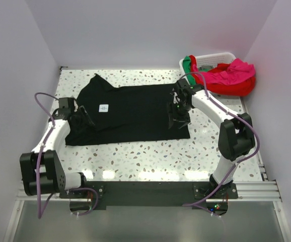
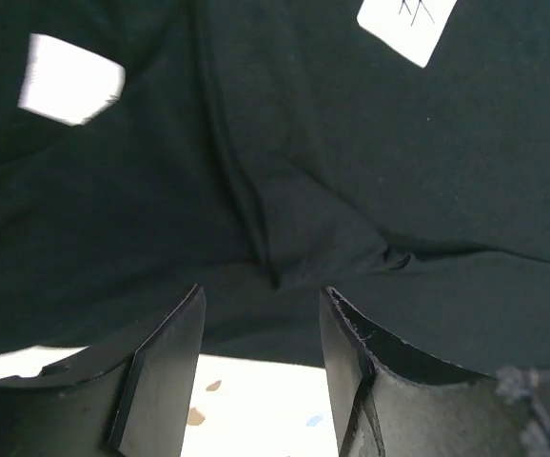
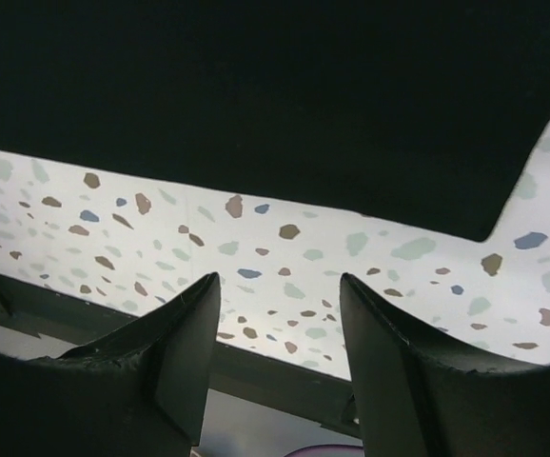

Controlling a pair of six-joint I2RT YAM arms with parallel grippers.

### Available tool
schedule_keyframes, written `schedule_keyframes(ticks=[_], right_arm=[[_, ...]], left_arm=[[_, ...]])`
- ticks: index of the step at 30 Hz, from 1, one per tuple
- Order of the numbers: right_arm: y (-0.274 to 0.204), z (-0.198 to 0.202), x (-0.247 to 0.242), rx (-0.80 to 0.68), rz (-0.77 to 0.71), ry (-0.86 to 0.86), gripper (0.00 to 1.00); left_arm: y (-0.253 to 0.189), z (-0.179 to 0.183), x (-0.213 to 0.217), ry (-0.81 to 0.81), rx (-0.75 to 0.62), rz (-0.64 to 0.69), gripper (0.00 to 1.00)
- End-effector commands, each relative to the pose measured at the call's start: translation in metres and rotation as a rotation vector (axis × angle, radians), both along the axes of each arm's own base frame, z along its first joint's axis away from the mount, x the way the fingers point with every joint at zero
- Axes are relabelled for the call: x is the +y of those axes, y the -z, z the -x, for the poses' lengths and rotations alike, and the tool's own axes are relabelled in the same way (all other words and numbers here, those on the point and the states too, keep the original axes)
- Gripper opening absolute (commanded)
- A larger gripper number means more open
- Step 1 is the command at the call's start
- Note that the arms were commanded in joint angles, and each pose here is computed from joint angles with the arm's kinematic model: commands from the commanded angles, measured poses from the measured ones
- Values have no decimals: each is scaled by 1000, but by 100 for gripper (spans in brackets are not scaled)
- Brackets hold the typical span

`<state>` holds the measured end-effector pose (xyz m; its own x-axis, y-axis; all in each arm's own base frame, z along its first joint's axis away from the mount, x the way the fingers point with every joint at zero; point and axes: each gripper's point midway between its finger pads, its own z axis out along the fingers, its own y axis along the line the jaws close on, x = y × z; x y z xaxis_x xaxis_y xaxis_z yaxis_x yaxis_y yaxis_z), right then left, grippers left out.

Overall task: Fold and stack the t-shirts
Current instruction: Fold the tshirt

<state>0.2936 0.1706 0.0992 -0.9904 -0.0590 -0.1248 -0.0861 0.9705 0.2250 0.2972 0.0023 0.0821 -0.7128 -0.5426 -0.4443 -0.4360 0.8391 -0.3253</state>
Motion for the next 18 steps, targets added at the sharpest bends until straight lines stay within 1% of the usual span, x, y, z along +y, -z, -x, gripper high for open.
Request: schedule_keyframes(ticks=[1,5,6,12,18], right_arm=[[-4,-3,20,-12,-59,-1,57],[-7,-2,18,-22,-54,-4,57],[-8,-2,17,-24,-53,-5,57],[-11,2,12,-38,-33,-8,57],[-12,2,10,-39,-27,-6,57]], left_arm=[[-3,-29,-17,10,-70,56,56],[3,-40,-21,19,-64,47,56],[7,-42,-18,16,-48,17,57],[24,-44,-12,8,5,-33,58],[30,-46,-12,2,18,-47,58]])
